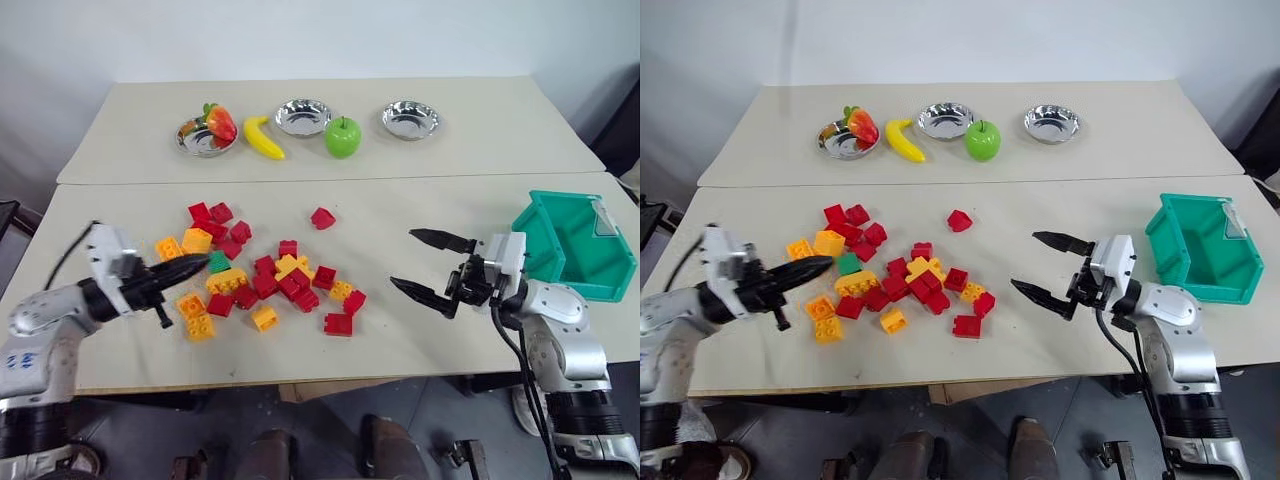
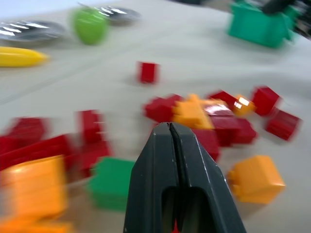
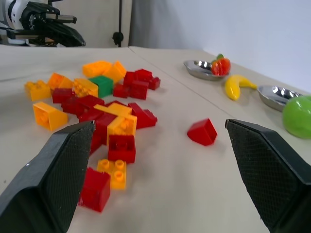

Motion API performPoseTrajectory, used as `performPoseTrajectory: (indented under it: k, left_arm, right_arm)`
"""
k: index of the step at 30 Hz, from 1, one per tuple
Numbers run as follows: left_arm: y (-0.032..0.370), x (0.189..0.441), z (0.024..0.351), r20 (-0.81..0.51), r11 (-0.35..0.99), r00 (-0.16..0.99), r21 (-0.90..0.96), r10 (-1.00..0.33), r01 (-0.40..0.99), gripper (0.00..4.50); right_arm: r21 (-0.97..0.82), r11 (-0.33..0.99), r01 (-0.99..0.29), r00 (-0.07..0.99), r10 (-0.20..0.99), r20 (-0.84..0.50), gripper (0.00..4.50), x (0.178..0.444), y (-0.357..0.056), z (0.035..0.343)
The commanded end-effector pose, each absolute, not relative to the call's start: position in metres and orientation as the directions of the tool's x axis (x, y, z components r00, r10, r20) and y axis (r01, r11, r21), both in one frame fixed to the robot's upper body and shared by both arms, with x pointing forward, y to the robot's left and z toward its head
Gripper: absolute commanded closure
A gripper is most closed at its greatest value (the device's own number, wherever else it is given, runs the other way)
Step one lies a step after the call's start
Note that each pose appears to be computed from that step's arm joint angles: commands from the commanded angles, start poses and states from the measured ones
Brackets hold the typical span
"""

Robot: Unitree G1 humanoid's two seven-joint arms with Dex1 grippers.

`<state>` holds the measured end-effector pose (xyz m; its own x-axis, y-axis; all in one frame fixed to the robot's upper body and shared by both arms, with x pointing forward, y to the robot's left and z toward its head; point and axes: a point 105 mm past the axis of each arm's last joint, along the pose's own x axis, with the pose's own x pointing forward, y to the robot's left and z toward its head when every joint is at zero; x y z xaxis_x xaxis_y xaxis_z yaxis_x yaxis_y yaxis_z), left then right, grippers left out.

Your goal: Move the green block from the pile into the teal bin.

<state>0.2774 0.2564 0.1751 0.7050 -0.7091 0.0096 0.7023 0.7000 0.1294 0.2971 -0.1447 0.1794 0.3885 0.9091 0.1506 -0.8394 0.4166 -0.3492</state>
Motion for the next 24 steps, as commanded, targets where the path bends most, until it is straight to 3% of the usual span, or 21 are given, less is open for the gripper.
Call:
performPoseTrajectory:
  k: [1,11,15,16,21,24]
  left_arm:
    - [0.298,0.250,0.173,0.044,0.841,0.841,0.089,-0.539,0.534,4.48]
    - [0.352,0.159,0.133,-0.046,0.983,0.983,0.030,-0.179,0.181,1.47]
    - [0.336,0.165,0.133,-0.068,0.972,0.973,0.068,-0.220,0.224,0.22]
    - [0.331,0.168,0.134,-0.071,0.968,0.969,0.072,-0.235,0.240,0.03]
    - [0.266,0.211,0.143,-0.144,0.893,0.888,0.053,-0.436,0.447,0.03]
    - [0.244,0.231,0.146,-0.214,0.884,0.867,0.027,-0.450,0.466,0.03]
  right_arm:
    - [-0.372,0.402,-0.837,0.364,0.916,0.170,0.00,0.298,-0.143,0.186]
    - [-0.372,0.323,-0.870,0.284,0.946,0.158,0.00,0.305,-0.131,0.187]
    - [-0.368,0.304,-0.879,0.269,0.952,0.146,0.00,0.307,-0.130,0.185]
    - [-0.367,0.302,-0.880,0.267,0.953,0.144,0.00,0.307,-0.130,0.185]
    - [-0.360,0.294,-0.886,0.259,0.955,0.143,0.00,0.307,-0.129,0.183]
    - [-0.358,0.295,-0.886,0.258,0.955,0.149,0.00,0.306,-0.128,0.183]
